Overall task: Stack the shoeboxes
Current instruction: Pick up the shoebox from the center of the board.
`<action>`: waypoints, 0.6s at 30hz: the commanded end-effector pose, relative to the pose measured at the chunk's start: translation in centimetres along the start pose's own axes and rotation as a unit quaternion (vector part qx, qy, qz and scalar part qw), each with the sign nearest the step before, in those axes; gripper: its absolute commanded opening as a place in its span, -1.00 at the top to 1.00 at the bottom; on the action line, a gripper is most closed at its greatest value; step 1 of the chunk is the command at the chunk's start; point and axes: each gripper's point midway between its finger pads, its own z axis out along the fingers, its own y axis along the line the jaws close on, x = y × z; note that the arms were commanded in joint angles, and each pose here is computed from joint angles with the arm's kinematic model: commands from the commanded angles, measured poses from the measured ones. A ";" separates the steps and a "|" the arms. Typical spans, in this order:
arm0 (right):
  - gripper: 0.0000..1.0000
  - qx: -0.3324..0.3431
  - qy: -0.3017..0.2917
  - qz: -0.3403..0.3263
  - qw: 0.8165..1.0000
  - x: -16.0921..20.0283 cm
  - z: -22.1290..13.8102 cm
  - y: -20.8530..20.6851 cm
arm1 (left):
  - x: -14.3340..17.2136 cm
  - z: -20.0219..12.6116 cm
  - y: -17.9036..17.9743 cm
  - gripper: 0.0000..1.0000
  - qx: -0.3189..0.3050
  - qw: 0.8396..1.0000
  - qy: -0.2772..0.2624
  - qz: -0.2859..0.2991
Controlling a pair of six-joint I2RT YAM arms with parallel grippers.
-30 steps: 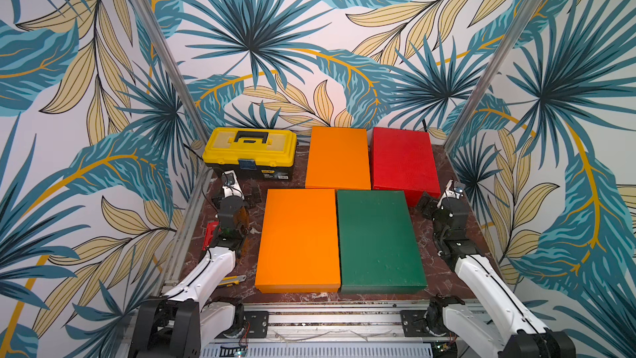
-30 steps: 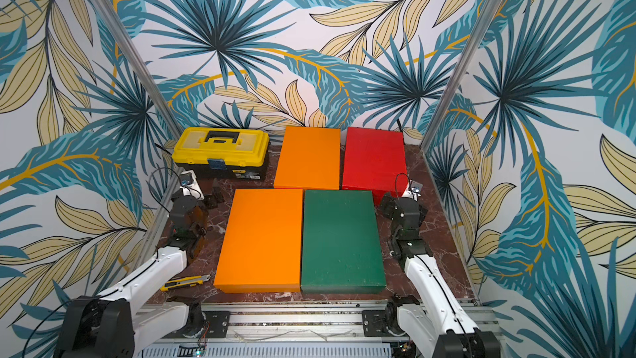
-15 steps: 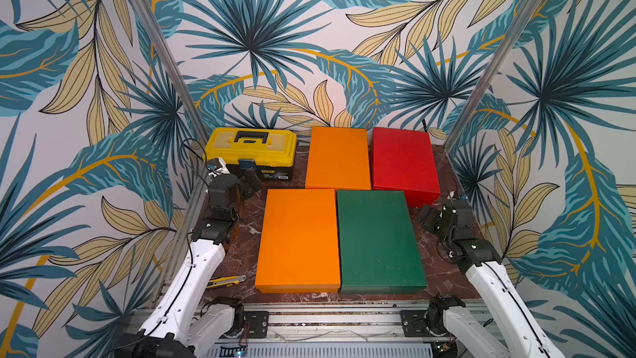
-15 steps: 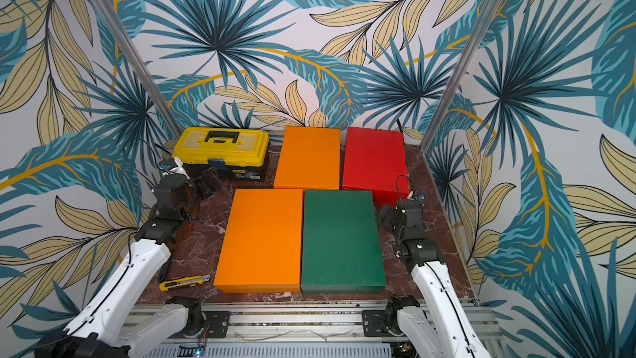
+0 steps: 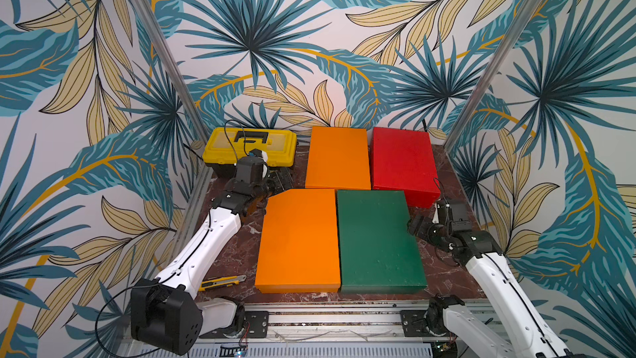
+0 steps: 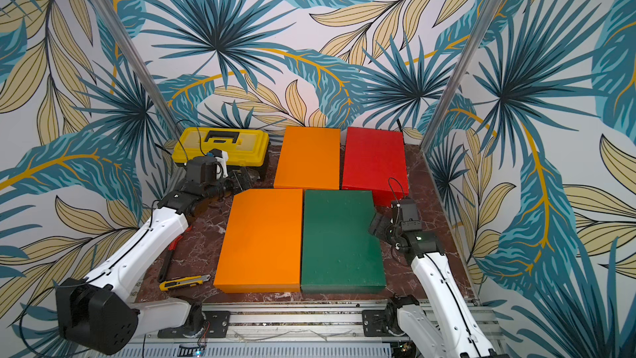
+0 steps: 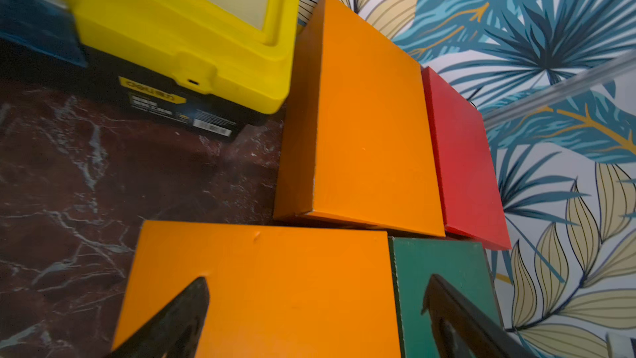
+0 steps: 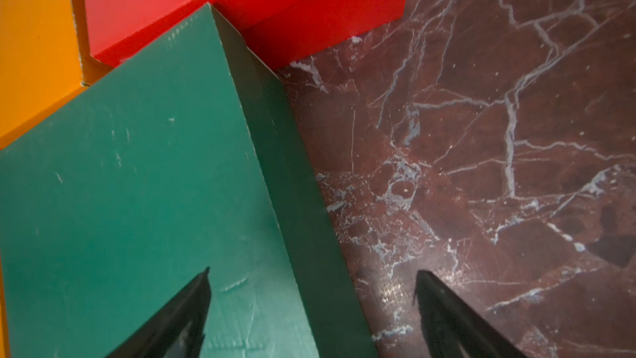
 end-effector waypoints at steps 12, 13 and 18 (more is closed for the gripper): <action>-0.68 -0.081 0.077 0.004 0.994 5.0 0.5 1.4 | 10.1 0.8 -5.6 -0.87 0.018 0.986 0.163 0.017; -0.66 -0.097 0.079 0.005 0.992 5.1 0.7 2.0 | 10.6 0.9 -5.8 -0.86 0.016 0.985 0.169 0.015; -0.64 -0.138 0.068 -0.003 0.988 4.8 0.7 3.3 | 13.1 2.0 -7.4 -0.84 0.019 0.978 0.207 0.004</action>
